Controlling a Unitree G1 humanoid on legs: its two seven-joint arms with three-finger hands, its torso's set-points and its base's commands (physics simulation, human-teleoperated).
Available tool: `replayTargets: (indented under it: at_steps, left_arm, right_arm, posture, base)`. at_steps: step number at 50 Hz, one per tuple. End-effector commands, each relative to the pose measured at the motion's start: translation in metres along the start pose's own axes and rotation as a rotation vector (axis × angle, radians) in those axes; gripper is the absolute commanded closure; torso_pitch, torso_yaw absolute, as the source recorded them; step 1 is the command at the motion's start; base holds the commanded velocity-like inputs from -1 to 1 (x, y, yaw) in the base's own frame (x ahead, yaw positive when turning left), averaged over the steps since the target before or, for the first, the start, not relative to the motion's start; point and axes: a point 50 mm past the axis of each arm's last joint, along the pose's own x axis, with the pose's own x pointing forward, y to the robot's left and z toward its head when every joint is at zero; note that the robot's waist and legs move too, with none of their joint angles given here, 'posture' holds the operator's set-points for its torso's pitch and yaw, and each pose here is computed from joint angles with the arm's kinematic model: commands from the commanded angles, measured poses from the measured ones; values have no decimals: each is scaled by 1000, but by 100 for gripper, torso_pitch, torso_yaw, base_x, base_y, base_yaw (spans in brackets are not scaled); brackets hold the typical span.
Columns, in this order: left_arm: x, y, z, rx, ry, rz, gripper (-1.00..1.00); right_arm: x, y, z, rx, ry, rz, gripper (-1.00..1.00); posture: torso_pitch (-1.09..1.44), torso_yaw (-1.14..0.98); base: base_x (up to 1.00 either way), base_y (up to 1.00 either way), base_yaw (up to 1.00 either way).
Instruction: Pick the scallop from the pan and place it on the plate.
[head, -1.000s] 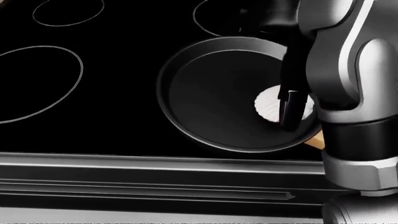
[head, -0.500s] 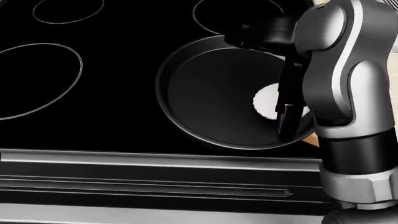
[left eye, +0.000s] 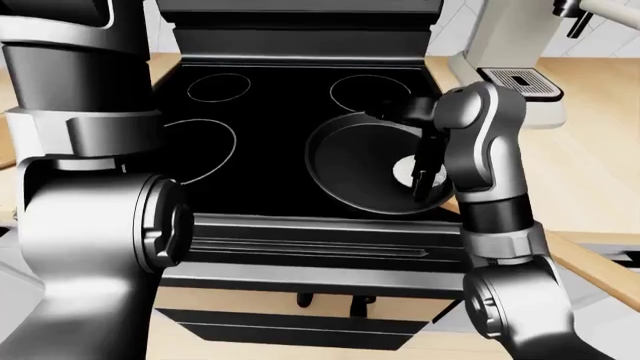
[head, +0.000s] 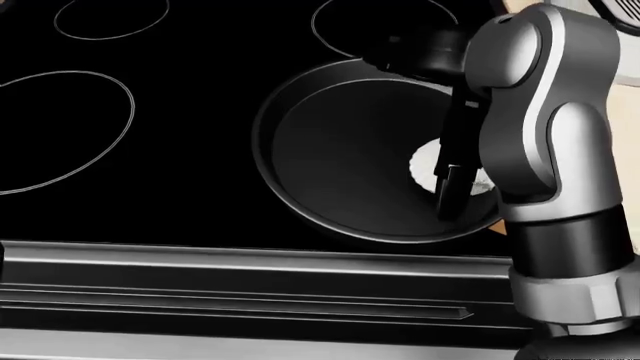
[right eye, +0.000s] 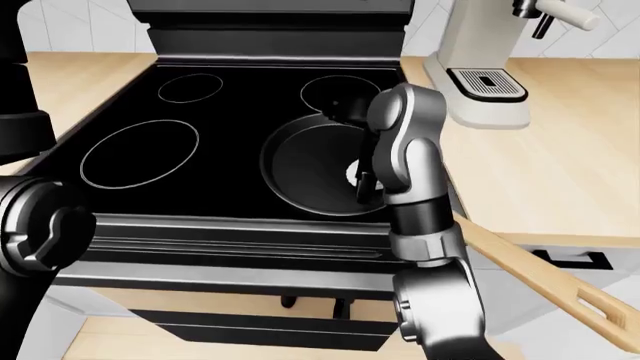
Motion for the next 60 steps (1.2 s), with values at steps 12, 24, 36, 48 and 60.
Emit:
replayTargets:
  at_steps: [12, 24, 36, 48, 60]
  left_arm:
    - [-8, 4, 22, -2, -96, 15, -100]
    - [-9, 2, 22, 0, -99, 10, -100]
    - [-9, 0, 22, 2, -100, 7, -100]
    - [-10, -1, 23, 0, -103, 6, -100]
    - [-12, 0, 25, 2, -108, 6, -100]
  right_arm:
    - [-6, -5, -1, -10, -4, -80, -100]
    - [-6, -3, -11, 1, 28, -70, -100]
    - [-5, 2, -15, 9, 37, -55, -100]
    - [-3, 5, -13, 5, 37, -45, -54]
    - [-3, 5, -11, 1, 36, -44, 7]
  posture:
    - [0, 0]
    - [0, 0]
    - [0, 0]
    - [0, 0]
    - [0, 0]
  base:
    - [0, 0, 0]
    - [0, 0, 0]
    - [0, 0, 0]
    - [0, 0, 0]
    - [0, 0, 0]
